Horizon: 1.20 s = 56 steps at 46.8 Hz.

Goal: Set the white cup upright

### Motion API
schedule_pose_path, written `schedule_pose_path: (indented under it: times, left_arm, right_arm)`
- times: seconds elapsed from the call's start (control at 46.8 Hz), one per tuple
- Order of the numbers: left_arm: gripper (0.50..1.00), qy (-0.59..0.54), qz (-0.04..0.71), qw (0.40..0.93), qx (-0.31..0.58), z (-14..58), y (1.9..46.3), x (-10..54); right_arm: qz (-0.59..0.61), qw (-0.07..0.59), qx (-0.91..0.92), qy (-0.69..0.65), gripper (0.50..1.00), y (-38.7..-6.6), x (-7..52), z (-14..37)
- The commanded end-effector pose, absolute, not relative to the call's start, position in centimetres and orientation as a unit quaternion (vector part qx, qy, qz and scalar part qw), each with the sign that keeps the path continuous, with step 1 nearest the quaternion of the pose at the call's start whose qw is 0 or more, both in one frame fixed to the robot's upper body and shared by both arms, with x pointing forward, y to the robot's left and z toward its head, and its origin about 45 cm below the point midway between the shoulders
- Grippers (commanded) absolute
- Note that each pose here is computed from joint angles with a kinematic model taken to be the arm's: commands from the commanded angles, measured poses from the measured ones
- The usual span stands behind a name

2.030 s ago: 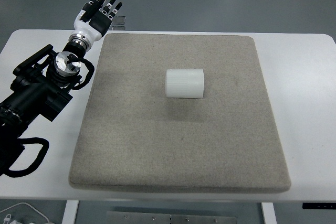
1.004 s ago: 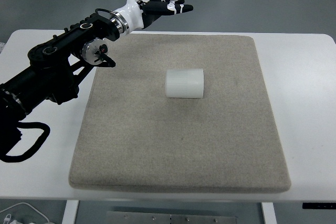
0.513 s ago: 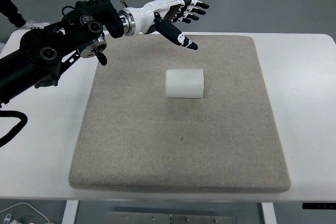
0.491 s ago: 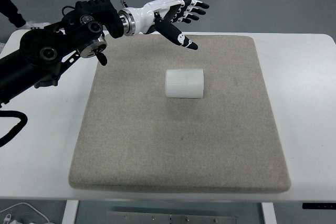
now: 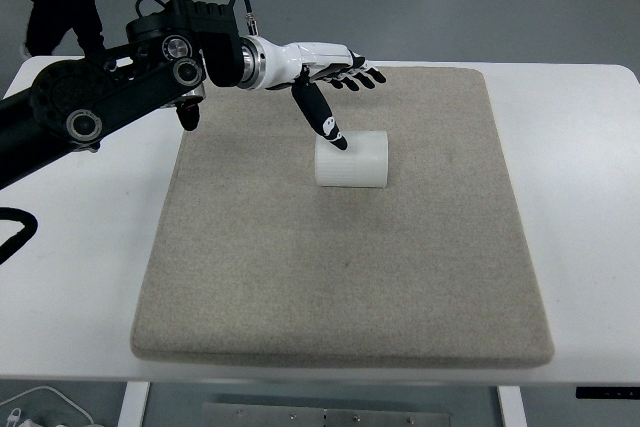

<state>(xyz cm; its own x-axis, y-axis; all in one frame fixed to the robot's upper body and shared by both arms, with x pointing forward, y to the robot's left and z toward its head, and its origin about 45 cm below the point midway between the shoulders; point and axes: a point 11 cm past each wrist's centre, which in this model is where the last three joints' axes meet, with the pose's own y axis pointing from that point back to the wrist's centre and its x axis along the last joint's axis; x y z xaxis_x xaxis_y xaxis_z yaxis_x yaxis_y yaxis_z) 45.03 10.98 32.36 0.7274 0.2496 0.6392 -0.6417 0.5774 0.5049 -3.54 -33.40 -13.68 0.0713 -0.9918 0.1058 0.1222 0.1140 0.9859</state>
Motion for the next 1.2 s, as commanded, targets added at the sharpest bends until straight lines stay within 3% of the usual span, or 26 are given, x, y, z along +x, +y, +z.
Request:
schedule_pose_path:
  times: [0.0, 0.513, 1.175]
  left_arm:
    - [0.990, -0.273, 0.259, 0.841, 0.389, 32.3, 10.9, 45.1]
    - [0.975, -0.304, 0.212, 0.823, 0.430, 29.4, 8.3, 43.8]
    - [0.973, -0.300, 0.219, 0.814, 0.447, 27.5, 7.6, 44.2]
  right_arm:
    - [-0.486, 0.573, 0.455, -0.478, 0.930, -33.4, -3.5, -13.7]
    - [-0.486, 0.573, 0.455, -0.478, 0.930, -33.4, -3.5, -13.7]
    - [-0.486, 0.573, 0.455, -0.477, 0.930, -33.4, -3.6, -13.7]
